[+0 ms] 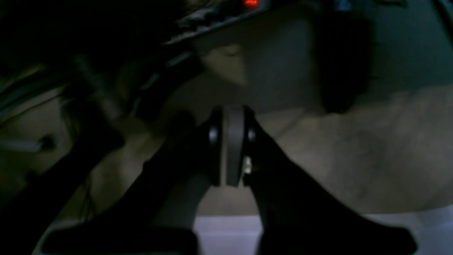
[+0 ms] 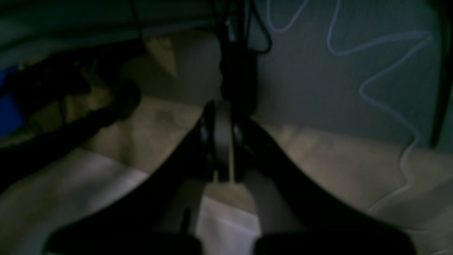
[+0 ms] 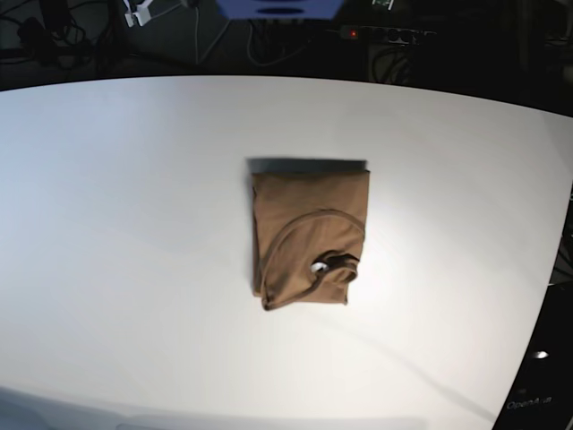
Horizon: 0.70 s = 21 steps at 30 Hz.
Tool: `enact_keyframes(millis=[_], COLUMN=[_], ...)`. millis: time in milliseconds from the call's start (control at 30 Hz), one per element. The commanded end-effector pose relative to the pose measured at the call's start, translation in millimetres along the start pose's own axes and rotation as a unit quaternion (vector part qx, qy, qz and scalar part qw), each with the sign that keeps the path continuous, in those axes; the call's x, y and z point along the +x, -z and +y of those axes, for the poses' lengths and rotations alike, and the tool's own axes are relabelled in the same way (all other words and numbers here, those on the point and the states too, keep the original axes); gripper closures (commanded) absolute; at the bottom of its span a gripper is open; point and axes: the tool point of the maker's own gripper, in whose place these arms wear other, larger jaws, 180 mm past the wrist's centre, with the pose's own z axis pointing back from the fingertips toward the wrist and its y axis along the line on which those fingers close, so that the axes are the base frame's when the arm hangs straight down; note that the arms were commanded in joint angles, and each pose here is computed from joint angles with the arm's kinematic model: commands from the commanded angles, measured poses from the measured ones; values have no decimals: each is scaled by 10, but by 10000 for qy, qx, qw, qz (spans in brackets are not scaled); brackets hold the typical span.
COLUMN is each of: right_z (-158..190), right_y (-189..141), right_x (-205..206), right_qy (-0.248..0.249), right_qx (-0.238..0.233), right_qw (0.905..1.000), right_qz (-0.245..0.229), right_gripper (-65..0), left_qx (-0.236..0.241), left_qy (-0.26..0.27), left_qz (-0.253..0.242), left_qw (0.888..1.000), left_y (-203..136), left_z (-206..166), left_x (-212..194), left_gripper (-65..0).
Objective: Fold the T-shirt properly
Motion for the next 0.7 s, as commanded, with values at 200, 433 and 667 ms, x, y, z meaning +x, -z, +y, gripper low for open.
enact_keyframes(millis=[200,433,667], right_z=[-76,-235,-447], right_y=[37,157,140], right_x=[428,341,522], right_qy=[-77,-1181,-1741], right_qx=[-124,-1107,-2073], right_qw=[9984,9866,9622], right_qz=[-549,-197,-312], right_gripper=[-6,-7,-9], left_qx=[-68,-74,129], left_qy=[124,69,-504], left_qz=[292,7,240], left_qw=[9995,9999,9984], left_y=[223,329,428], left_z=[-63,-25,69], left_x=[-245,-3,189], left_gripper=[-25,-25,-25])
